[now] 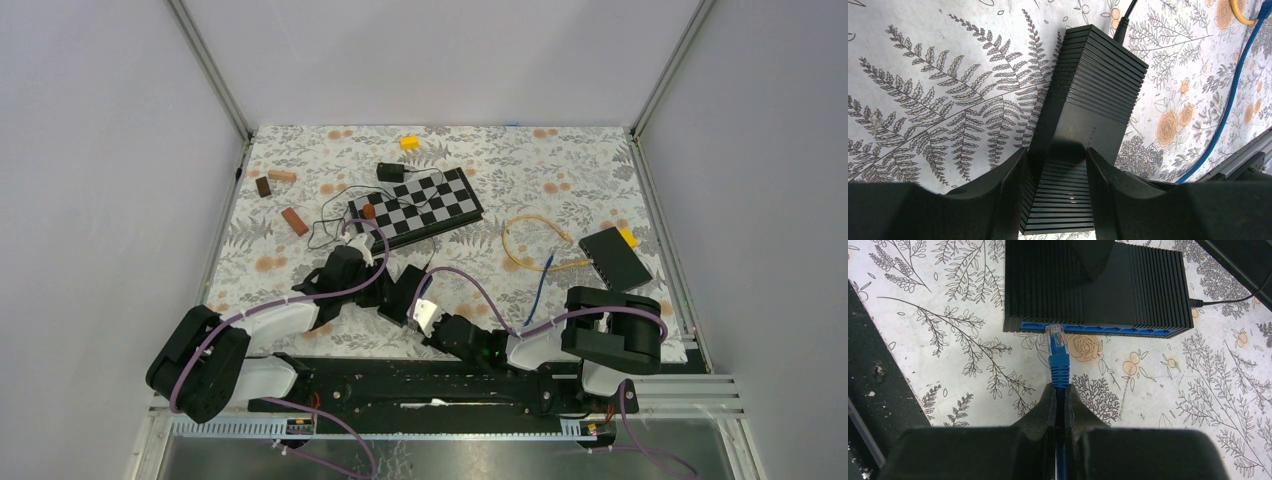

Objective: Insert the plug into the switch port
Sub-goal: Insert the connector into the switch port.

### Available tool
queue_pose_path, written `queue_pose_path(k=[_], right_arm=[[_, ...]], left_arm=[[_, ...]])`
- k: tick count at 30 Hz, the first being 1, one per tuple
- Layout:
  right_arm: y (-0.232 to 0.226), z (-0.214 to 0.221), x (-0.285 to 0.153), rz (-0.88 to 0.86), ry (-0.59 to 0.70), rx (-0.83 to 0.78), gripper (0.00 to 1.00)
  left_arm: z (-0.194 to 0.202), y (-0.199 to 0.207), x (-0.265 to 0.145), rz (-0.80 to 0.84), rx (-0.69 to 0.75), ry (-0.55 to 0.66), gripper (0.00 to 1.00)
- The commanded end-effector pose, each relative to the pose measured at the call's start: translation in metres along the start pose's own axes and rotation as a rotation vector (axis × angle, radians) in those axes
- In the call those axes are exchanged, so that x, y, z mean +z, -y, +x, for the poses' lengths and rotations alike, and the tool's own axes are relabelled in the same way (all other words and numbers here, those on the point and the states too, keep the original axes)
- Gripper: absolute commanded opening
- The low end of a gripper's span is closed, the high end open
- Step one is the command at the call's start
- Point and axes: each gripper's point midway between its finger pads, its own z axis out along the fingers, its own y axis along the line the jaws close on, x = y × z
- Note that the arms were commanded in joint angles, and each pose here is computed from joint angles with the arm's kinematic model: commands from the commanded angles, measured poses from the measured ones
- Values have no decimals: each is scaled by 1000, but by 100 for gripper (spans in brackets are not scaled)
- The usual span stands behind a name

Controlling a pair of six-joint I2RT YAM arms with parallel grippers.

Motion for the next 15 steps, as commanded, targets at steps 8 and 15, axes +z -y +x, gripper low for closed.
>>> queue_pose_path(k=[8, 15], right_arm=[[13, -30, 7, 96, 87, 149, 0], [10, -29, 7, 82, 84, 148, 0]], left_arm=[[41, -6, -8, 18, -38, -119, 53], [48, -3, -8, 27, -28, -130, 53]])
